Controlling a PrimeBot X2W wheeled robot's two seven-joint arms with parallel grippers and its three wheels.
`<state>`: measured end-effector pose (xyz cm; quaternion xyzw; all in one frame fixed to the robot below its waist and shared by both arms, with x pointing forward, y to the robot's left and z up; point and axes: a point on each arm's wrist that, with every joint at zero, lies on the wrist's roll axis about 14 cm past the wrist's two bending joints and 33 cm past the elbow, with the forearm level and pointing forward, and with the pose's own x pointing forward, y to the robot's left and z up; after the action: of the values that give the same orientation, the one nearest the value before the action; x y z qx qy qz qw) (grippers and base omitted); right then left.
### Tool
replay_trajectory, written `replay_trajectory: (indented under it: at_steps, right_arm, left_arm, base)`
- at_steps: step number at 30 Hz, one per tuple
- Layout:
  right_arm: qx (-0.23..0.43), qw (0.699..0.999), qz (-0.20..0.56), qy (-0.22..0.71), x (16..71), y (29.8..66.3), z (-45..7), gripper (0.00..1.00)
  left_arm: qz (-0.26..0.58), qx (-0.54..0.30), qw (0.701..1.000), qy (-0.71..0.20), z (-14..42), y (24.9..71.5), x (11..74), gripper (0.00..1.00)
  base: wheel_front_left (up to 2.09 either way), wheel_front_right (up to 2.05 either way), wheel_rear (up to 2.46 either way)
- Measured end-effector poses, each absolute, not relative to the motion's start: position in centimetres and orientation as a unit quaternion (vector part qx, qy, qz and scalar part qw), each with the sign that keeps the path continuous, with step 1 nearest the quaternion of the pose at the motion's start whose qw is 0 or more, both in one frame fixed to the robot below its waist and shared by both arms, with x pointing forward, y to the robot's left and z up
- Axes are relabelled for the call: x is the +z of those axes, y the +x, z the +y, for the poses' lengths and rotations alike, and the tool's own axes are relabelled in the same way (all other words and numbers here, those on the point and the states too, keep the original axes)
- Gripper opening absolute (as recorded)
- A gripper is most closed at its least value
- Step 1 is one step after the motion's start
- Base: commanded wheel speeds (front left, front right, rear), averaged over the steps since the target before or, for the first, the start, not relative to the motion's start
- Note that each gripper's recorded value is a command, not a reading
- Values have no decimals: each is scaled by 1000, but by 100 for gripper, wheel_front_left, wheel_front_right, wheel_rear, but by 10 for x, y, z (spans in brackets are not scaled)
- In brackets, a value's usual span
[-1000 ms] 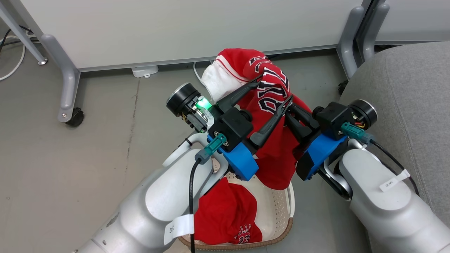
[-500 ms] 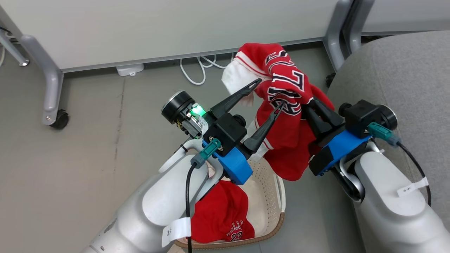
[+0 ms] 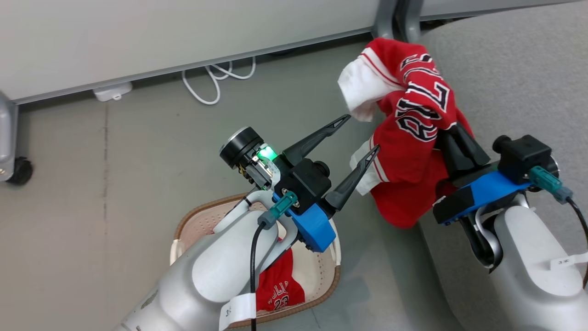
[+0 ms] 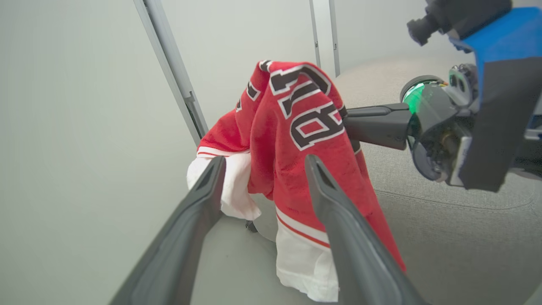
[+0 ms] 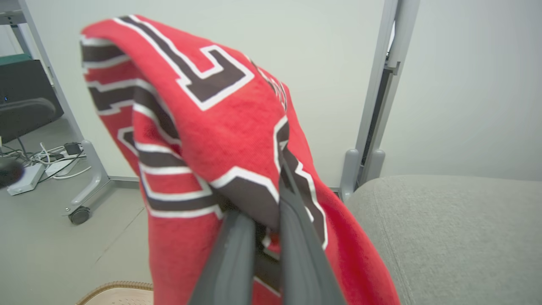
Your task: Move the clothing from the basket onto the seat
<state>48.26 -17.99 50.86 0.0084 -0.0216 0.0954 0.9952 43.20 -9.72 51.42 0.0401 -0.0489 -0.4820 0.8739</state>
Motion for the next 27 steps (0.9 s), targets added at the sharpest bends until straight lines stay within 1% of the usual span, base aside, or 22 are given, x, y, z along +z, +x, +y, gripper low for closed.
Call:
replay_trajectory:
  at_steps: [14,19,27]
  right_arm:
    - [-39,999,-21,5,506,447,-270,0]
    - [-72,997,-14,-1,502,429,-291,0]
    - [-113,994,-5,0,496,409,-313,0]
  left_arm:
    - [-41,-560,827,22,-152,409,497,100]
    - [-37,-584,811,16,-168,399,493,100]
    - [-31,-604,797,11,-181,391,486,100]
  base:
    - [0,0,0]
    - [0,0,0]
    - [0,0,0]
